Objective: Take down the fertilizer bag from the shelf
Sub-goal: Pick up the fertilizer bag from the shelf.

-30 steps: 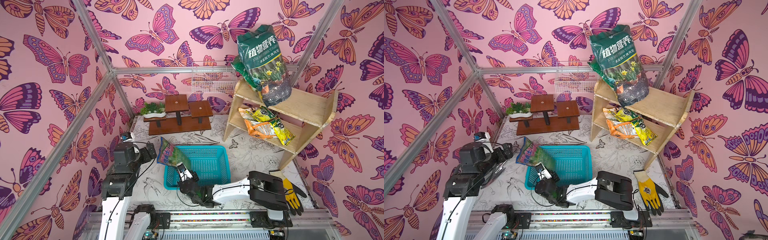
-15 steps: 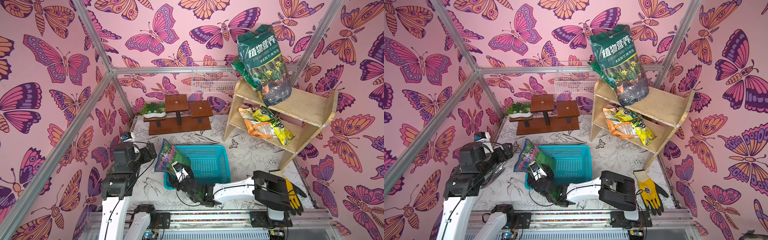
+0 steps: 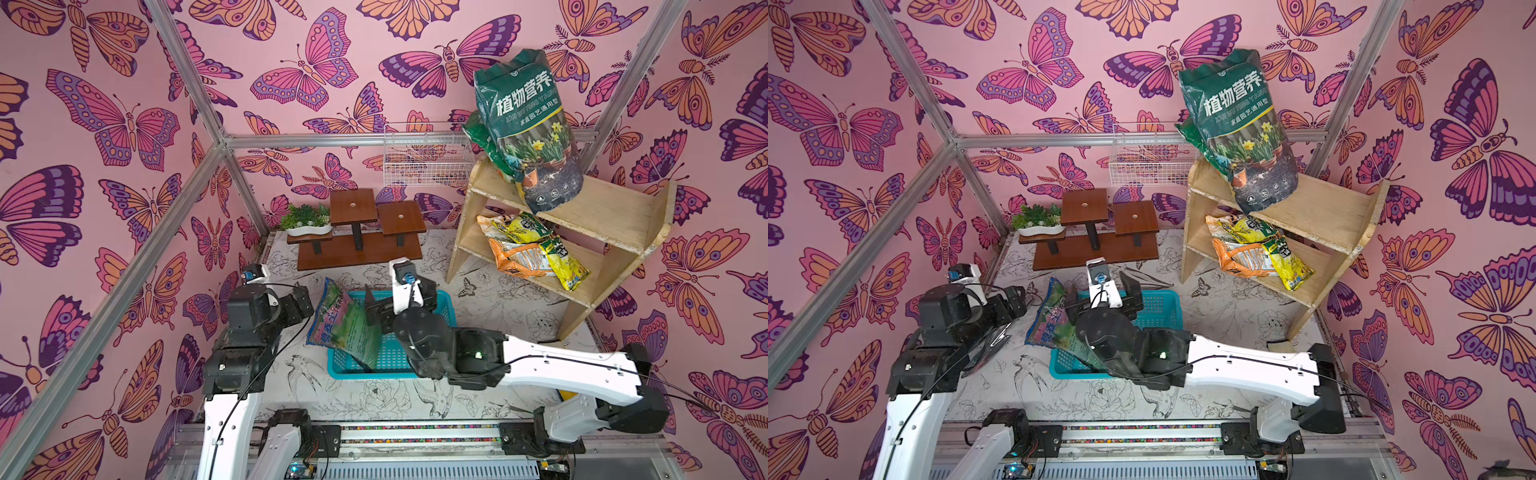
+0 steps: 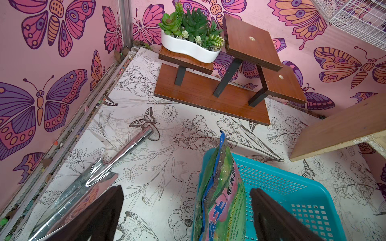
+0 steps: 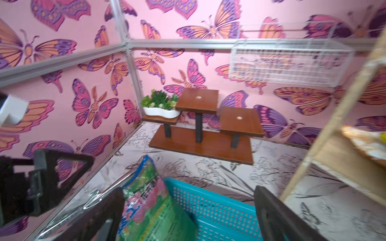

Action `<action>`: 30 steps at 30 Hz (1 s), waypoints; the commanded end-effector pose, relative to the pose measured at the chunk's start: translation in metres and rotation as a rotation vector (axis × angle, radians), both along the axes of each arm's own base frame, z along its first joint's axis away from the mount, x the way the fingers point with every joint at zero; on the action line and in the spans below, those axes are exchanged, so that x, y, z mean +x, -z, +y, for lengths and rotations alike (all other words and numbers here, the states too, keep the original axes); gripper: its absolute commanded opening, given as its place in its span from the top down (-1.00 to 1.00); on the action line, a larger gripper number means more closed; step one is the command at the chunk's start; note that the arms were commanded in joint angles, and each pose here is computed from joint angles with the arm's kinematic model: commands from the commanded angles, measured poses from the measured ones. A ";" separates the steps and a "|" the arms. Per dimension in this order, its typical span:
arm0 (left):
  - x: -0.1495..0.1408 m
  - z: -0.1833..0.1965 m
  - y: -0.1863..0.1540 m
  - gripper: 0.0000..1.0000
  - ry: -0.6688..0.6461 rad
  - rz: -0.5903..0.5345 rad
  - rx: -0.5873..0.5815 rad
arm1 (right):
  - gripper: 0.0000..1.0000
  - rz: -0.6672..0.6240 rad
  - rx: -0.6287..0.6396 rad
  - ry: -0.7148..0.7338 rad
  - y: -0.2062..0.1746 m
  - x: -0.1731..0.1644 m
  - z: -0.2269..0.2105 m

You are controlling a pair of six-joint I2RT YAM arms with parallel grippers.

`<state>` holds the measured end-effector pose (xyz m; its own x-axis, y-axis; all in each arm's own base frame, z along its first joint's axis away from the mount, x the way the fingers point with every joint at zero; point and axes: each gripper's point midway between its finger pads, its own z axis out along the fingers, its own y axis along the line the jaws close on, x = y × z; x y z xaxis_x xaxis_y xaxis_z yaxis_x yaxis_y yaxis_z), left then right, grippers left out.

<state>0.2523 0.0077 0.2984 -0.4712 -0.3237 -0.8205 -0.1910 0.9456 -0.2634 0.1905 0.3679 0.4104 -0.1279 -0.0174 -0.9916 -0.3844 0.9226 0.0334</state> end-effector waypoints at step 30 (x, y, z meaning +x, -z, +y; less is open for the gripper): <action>-0.002 0.000 0.004 -1.00 0.002 0.006 -0.012 | -0.81 0.075 -0.421 0.438 -0.119 0.118 -0.249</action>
<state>0.2522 0.0090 0.2984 -0.4692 -0.3270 -0.8203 -0.1956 0.9443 -0.2645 0.3160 0.1337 0.5273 -0.2551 -0.2867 -0.9234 0.0138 0.9538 -0.3000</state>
